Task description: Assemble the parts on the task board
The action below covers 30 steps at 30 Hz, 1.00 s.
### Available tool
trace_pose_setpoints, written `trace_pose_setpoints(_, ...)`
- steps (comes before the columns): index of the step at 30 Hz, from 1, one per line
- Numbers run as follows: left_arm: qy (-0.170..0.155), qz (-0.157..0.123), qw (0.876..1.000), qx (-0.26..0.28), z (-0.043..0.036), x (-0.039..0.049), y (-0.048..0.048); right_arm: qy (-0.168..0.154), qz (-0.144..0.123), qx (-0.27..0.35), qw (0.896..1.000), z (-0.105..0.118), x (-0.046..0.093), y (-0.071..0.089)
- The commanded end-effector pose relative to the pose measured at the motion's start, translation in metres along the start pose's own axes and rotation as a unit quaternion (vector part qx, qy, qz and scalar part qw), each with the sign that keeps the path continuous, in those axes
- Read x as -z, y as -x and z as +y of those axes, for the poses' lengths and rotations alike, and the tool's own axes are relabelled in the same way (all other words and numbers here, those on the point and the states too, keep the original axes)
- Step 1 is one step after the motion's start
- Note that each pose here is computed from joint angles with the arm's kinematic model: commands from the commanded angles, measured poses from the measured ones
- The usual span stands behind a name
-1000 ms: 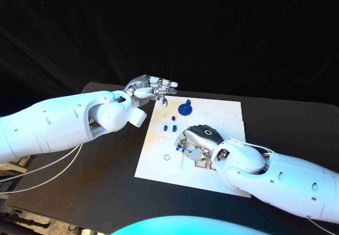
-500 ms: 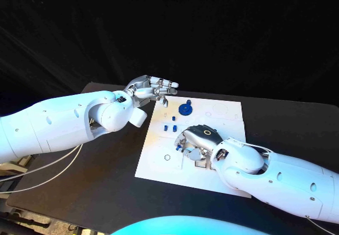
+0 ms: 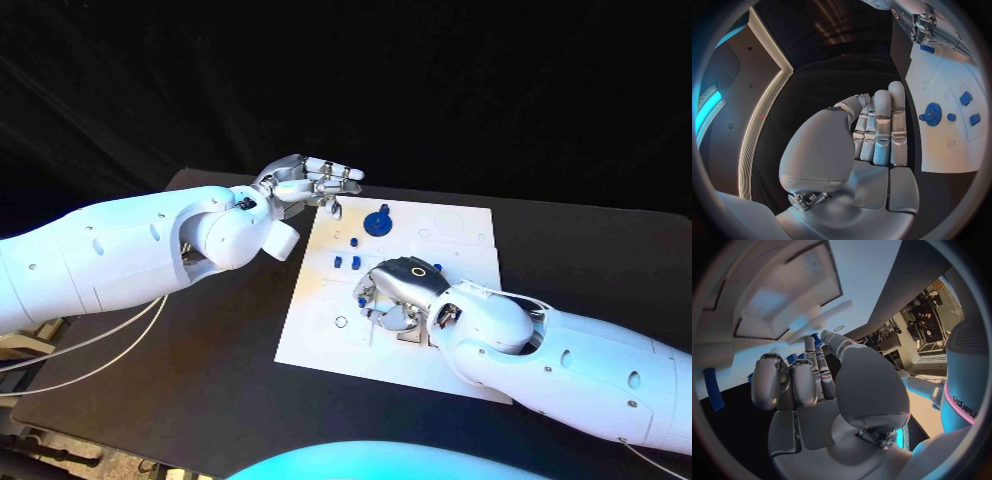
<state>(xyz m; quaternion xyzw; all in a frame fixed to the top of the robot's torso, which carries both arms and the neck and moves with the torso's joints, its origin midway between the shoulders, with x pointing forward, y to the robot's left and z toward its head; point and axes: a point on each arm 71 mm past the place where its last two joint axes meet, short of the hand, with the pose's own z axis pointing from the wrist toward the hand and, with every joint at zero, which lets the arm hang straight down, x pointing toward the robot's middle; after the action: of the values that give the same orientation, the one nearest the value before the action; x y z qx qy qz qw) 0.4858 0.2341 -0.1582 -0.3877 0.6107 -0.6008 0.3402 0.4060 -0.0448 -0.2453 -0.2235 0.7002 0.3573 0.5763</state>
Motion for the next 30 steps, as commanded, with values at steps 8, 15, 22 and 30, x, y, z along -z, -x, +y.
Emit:
trace_pose_setpoints(8,0.001,0.013,1.0,0.002,-0.0002,-0.0002,-0.0024,-0.012,-0.039,-0.003,0.999,-0.004,0.006,0.005)
trace_pose_setpoints(15,0.004,0.013,1.0,0.002,0.0002,0.0008,-0.001,-0.016,-0.067,-0.011,0.998,-0.009,0.024,0.021)
trace_pose_setpoints(22,0.004,0.012,1.0,0.002,0.0,0.002,0.0005,-0.06,-0.06,-0.018,0.996,-0.044,0.048,0.064)
trace_pose_setpoints(30,0.004,0.011,1.0,0.002,-0.0001,0.0025,0.001,-0.102,-0.011,0.024,0.994,-0.082,0.066,0.09)
